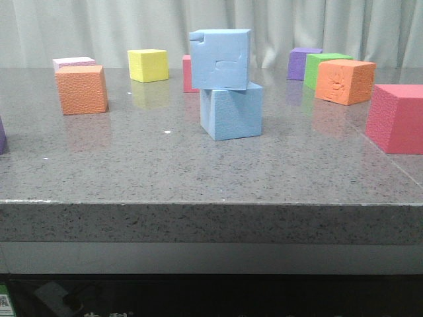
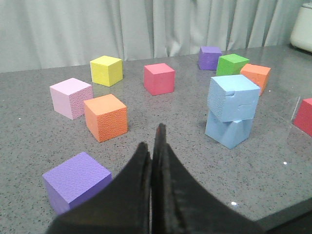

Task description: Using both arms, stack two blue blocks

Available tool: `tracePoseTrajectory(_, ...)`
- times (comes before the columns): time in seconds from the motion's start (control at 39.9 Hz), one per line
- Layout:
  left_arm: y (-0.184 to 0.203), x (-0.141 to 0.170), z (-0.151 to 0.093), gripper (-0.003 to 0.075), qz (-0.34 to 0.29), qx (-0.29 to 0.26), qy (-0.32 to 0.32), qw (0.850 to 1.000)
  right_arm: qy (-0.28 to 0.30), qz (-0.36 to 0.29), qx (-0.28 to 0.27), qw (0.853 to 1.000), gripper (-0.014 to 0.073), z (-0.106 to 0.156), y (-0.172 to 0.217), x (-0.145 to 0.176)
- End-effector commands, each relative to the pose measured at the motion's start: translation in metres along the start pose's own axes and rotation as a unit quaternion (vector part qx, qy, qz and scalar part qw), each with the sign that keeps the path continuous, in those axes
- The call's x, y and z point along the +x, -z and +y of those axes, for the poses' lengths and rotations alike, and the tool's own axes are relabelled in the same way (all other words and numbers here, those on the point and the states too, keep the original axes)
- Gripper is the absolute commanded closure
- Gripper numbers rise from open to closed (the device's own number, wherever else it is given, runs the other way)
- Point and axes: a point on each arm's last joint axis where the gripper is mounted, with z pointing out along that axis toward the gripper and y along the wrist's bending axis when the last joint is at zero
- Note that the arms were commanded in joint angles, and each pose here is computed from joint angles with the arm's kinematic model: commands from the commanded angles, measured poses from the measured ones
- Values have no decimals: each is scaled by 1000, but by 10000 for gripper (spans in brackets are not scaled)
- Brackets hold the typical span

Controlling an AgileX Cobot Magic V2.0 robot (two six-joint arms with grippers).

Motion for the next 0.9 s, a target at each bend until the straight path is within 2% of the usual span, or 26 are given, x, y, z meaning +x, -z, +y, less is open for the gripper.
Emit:
tracePoseTrajectory(0.0, 2, -15, -1, 738, -48, 6, 6, 999, 4, -51, -2, 999, 699, 1, 2, -15)
tracePoseTrajectory(0.6, 3, -15, -1, 738, -50, 4, 5, 999, 4, -51, -2, 999, 699, 1, 2, -15)
tracePoseTrajectory(0.75, 6, -2, 0, 738, -60, -6, 7, 998, 4, -51, -2, 999, 699, 1, 2, -15)
tracePoseTrajectory(0.88, 11, 15, 3, 738, -93, -30, 17, 995, 4, -51, -2, 999, 699, 1, 2, -15)
